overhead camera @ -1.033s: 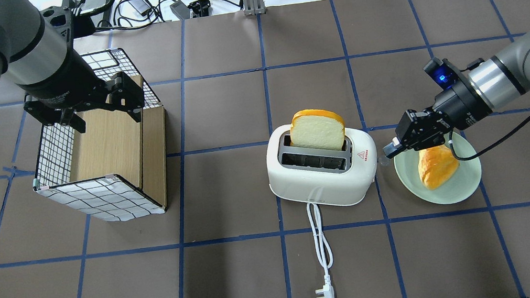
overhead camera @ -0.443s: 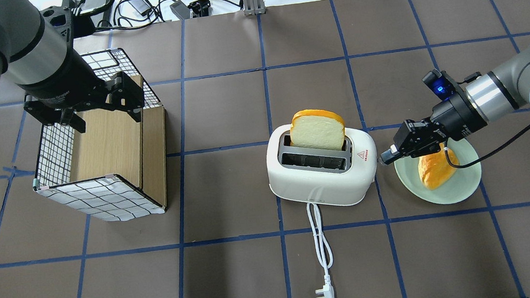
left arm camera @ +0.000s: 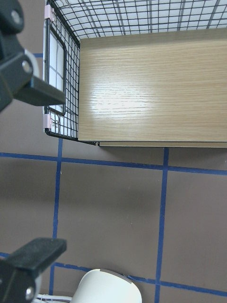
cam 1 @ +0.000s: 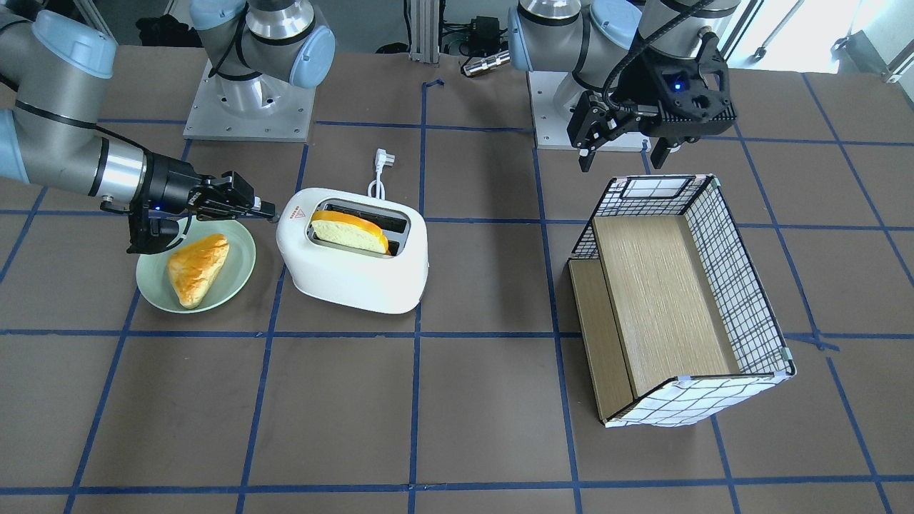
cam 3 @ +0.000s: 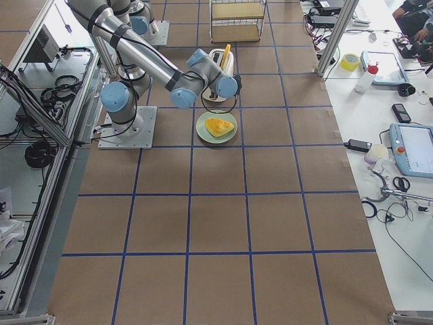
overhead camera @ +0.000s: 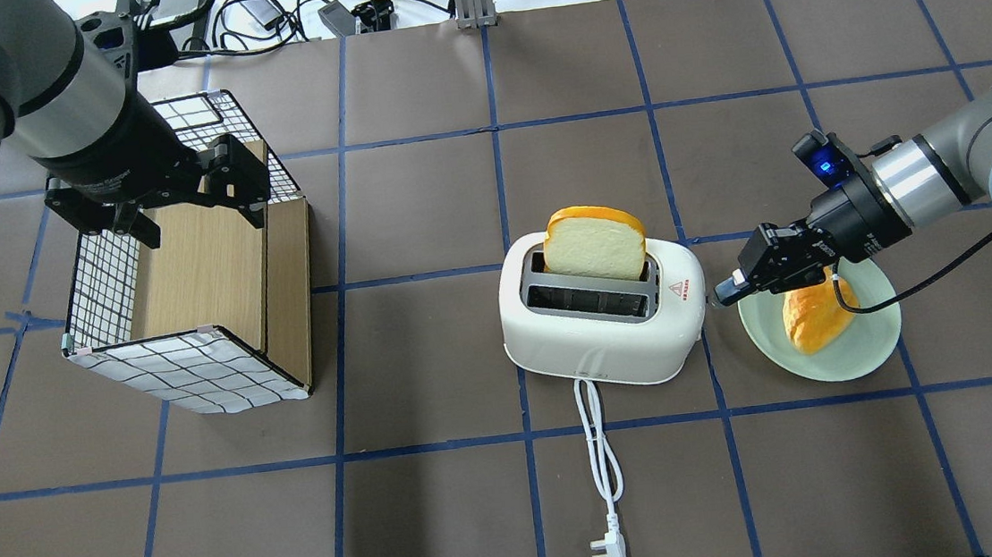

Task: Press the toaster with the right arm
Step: 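Press the toaster lever down with the right gripper, then hold the toaster lever down with the right gripper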

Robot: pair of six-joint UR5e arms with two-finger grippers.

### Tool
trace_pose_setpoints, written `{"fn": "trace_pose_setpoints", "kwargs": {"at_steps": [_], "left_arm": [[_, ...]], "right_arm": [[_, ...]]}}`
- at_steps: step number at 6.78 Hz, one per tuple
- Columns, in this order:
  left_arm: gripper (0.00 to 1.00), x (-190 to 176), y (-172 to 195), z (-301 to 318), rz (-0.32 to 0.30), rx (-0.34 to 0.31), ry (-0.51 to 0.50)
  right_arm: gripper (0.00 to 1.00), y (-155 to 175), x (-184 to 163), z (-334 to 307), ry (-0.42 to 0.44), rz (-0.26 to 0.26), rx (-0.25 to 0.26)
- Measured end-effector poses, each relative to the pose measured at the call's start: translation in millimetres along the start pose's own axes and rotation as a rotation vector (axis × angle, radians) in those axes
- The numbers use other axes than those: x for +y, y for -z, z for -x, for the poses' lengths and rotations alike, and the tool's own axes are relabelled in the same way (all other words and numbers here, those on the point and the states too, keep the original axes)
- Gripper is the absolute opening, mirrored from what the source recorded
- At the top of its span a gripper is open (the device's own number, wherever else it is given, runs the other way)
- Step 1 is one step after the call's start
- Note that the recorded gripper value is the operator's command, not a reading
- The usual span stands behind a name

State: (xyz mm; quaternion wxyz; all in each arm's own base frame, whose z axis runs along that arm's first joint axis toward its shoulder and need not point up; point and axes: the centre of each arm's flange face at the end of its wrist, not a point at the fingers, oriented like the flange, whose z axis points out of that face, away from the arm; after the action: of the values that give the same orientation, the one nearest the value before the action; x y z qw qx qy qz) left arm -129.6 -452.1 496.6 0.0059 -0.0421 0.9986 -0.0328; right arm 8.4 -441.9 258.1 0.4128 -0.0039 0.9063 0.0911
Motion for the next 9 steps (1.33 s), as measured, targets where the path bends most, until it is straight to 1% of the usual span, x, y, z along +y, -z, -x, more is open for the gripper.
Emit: {"fn": "trace_pose_setpoints", "kwargs": {"at_steps": [4,9], "left_arm": [[1.0,0,0,0,0.0,0.0,0.0],[1.0,0,0,0,0.0,0.0,0.0]], "right_arm": [[0.0,-7,-9,-15,-0.005,0.006,0.0],[0.0,-30,-8,-37,0.004,0.002,0.012]]}}
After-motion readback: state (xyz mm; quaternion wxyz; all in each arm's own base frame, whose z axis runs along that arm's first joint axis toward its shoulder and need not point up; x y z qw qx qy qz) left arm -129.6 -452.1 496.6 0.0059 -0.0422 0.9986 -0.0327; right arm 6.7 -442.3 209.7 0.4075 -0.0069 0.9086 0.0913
